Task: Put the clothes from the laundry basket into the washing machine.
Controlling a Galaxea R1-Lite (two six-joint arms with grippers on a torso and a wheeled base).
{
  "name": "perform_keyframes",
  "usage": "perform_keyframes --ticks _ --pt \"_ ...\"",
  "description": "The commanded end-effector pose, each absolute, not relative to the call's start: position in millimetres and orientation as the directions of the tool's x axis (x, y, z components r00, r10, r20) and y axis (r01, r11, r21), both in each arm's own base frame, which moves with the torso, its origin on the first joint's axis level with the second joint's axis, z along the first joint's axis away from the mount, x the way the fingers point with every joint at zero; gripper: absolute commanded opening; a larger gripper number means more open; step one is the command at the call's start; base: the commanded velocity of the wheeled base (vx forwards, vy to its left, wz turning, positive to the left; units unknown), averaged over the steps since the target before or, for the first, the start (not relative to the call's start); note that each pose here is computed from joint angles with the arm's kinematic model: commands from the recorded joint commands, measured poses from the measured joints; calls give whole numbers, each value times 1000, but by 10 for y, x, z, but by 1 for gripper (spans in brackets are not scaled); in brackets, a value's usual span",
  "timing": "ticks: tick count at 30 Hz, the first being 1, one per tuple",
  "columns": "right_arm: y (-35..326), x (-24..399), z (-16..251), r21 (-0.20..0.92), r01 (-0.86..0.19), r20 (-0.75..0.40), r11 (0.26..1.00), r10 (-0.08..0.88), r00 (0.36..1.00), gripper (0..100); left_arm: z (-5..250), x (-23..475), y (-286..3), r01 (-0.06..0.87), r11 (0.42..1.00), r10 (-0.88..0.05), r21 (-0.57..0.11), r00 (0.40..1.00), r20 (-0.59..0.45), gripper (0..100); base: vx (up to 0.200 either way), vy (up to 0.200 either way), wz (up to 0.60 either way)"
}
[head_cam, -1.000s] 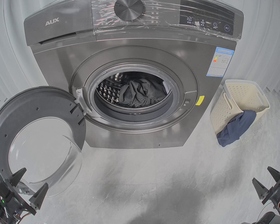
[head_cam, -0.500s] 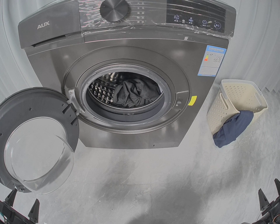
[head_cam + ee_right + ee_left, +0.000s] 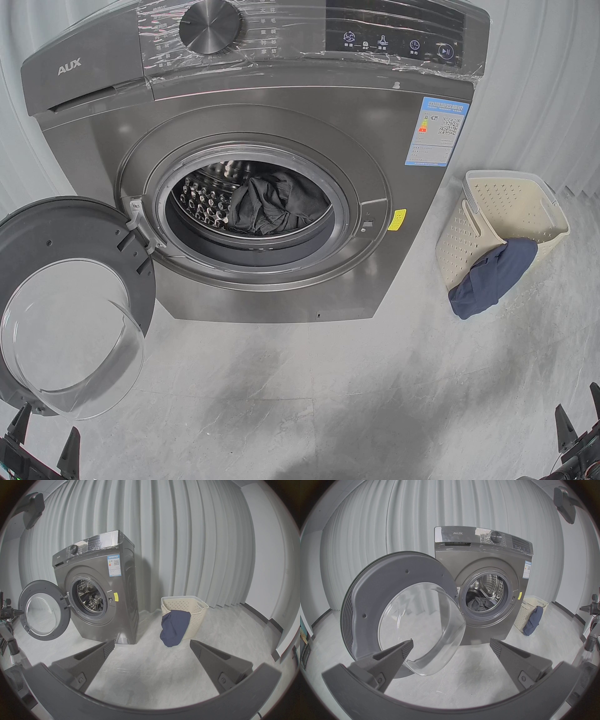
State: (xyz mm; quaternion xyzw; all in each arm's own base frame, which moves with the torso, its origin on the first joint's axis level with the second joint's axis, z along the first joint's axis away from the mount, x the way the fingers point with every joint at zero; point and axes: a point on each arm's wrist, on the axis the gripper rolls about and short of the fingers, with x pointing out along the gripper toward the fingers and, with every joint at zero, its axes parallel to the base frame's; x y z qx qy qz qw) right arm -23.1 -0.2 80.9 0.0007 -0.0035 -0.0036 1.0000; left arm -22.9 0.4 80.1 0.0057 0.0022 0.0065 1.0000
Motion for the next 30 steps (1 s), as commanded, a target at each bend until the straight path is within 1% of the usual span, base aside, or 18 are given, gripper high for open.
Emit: perform_keyframes --ticks 1,6,15,30 --pt "-2 -228 758 2 9 3 1000 -9 1000 100 754 -225 4 -14 1000 14 12 1000 -11 100 0 -200 0" --pt "-2 -228 758 2 9 3 1000 -9 1000 100 754 -225 4 -15 1000 15 2 1000 -11 100 0 -200 0" --pt "-2 -228 758 2 8 3 1000 -8 1000 100 754 -225 4 -14 1000 14 9 1000 -11 100 0 -200 0" --pt "-2 -228 758 0 9 3 1000 -9 1000 100 754 -225 3 -9 1000 9 2 1000 -11 100 0 -200 0"
